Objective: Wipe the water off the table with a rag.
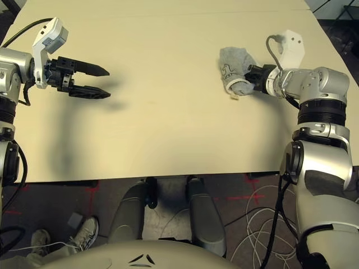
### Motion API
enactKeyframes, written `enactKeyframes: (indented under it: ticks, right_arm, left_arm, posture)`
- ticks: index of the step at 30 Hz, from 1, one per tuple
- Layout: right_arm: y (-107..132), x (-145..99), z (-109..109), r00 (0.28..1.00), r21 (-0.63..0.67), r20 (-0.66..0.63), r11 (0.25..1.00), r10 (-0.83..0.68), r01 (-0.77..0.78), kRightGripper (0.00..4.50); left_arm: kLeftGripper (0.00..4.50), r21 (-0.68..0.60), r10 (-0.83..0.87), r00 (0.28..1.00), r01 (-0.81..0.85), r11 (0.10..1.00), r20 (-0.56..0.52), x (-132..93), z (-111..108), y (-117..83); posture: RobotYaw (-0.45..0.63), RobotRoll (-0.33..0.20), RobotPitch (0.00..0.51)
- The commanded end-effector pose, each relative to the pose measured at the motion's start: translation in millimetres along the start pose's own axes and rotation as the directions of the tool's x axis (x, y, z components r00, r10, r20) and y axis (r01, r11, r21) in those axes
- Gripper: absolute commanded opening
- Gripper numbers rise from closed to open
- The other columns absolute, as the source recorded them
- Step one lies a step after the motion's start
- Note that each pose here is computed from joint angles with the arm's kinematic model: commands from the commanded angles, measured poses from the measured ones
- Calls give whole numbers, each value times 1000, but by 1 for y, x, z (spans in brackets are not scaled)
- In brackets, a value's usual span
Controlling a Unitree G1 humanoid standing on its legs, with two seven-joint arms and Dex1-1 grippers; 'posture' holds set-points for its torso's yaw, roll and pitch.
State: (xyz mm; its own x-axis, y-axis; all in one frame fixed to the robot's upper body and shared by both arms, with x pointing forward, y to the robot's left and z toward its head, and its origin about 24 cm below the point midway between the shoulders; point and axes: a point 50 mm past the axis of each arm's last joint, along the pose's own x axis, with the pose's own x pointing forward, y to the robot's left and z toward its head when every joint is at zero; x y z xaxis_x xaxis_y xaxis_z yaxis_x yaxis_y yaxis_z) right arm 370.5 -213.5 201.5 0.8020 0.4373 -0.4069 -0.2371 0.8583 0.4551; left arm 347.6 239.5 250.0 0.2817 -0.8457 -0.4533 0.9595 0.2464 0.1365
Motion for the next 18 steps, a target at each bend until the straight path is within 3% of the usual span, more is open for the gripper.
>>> enactKeyframes:
  ticks: [1,9,14,18]
  right_arm:
    - [61,4,-2,969,-16,-57,971,239,-240,11]
    - [157,14,-40,839,-14,-184,852,512,-523,11]
    - [178,26,-63,806,30,-236,833,543,-552,11]
    - [178,41,-83,816,50,-279,856,506,-514,11]
  left_arm:
    - [4500,11,2,1000,-2,1000,-5,-3,4,1]
    - [4500,19,-7,1000,6,1000,20,-5,13,0]
    - [4500,18,-8,1000,8,1000,25,-5,13,0]
    - [4500,12,-10,1000,10,1000,26,-5,10,-1]
  posture:
    - [-164,0,295]
    - [-164,0,297]
    - [-154,0,296]
    - [-142,0,296]
